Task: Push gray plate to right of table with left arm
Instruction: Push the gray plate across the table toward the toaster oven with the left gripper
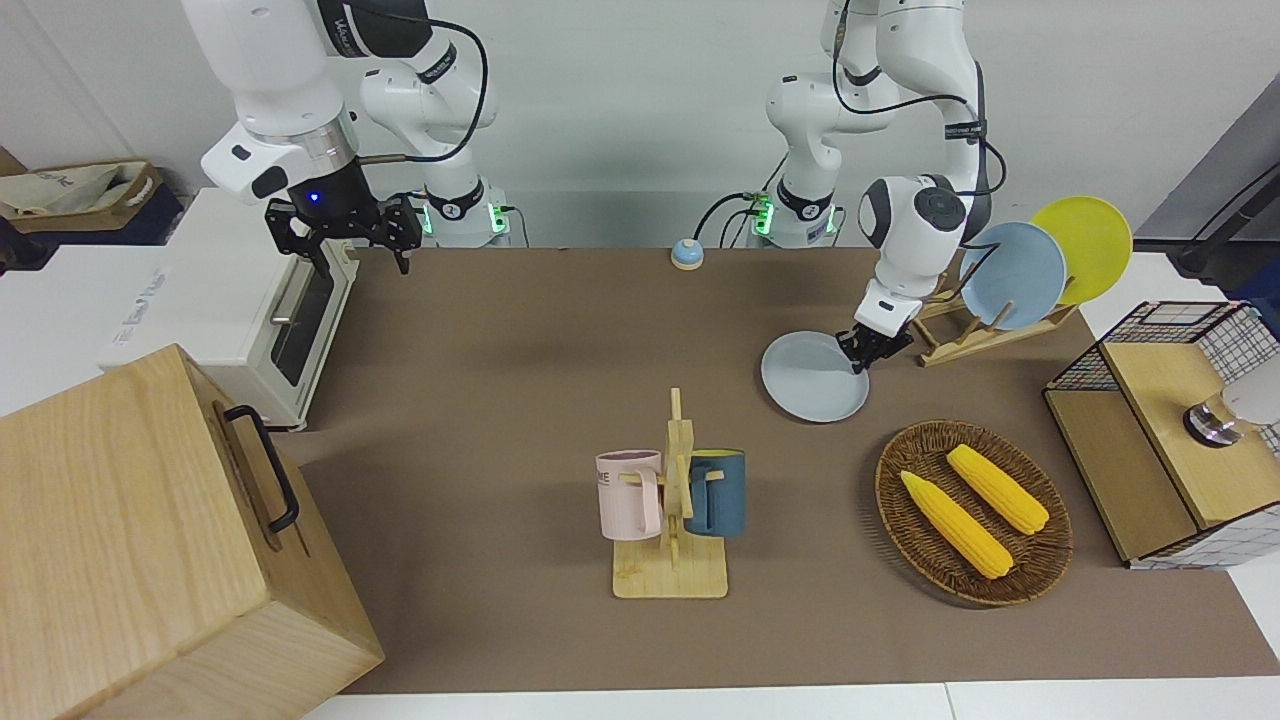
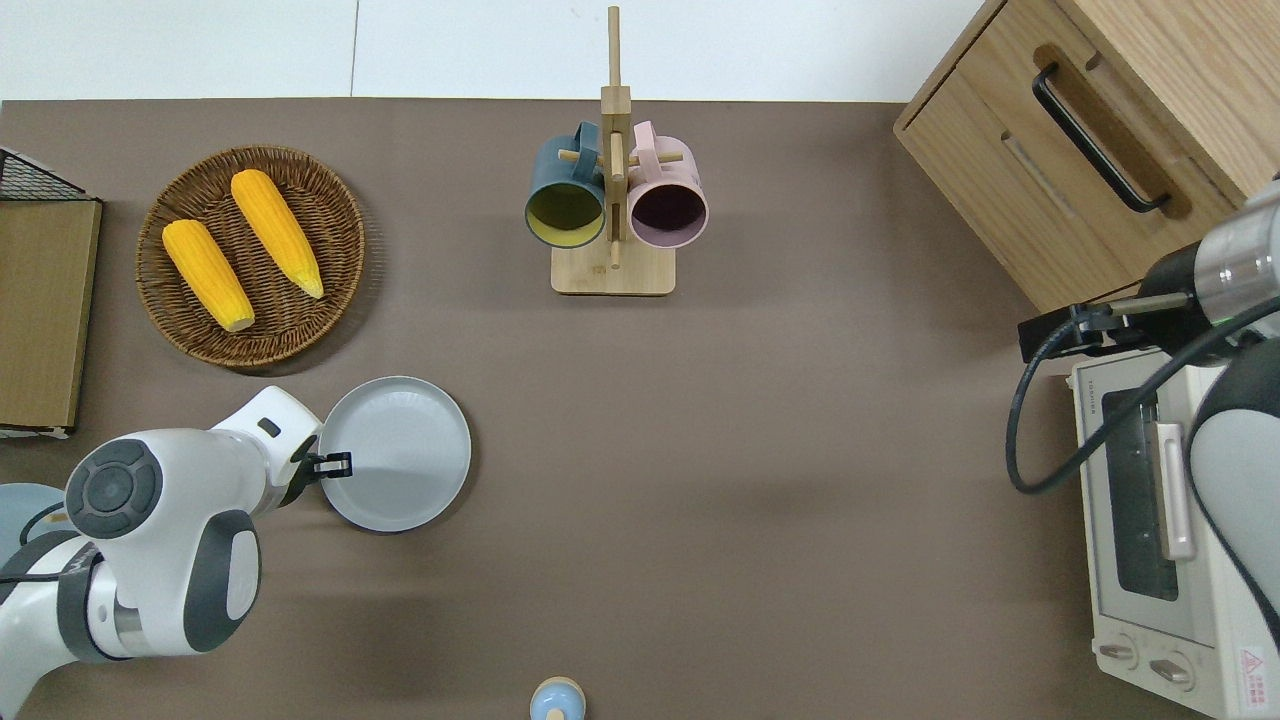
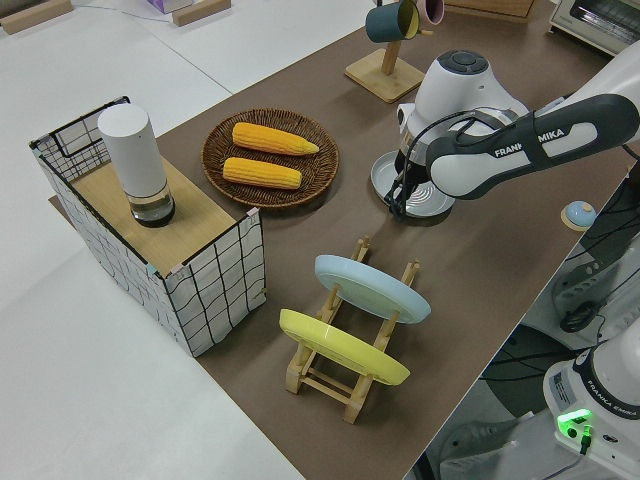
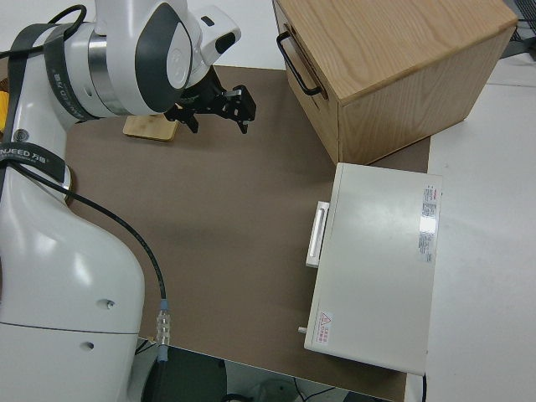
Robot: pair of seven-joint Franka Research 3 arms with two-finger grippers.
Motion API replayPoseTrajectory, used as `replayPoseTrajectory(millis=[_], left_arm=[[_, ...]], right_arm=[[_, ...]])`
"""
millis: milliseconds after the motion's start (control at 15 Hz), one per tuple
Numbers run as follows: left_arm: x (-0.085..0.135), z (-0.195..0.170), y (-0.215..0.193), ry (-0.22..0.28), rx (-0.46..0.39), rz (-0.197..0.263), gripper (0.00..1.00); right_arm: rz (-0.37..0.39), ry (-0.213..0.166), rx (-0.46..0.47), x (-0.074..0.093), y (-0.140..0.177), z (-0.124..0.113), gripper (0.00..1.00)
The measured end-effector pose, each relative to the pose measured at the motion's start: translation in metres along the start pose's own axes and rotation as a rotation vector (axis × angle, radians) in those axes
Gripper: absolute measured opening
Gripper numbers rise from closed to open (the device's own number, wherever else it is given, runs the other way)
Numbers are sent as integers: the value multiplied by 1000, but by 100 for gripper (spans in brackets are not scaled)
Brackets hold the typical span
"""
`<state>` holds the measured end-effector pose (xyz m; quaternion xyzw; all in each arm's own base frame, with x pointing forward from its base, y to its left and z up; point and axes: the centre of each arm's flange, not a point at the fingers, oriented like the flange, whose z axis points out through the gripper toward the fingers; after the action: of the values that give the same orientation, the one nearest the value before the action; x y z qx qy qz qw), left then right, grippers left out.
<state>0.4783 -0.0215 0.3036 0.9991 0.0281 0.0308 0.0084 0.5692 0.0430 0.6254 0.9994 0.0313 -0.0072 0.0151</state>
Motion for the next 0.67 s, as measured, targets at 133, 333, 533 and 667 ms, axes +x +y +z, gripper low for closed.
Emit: replayPoseTrajectory(millis=[133,333,533,667], left_arm=[[0,-1,1,3,-2,-5,1],[0,-1,5,2,-2,-29,1],[-3,1,29,1,-5,-46,1],[-7,1,53,6,-9,-58,1]], right_arm=[[0,0,0,0,0,0,99],[0,0,0,0,0,0,99],[0,0,0,0,0,0,99],[0,0,0,0,0,0,99]])
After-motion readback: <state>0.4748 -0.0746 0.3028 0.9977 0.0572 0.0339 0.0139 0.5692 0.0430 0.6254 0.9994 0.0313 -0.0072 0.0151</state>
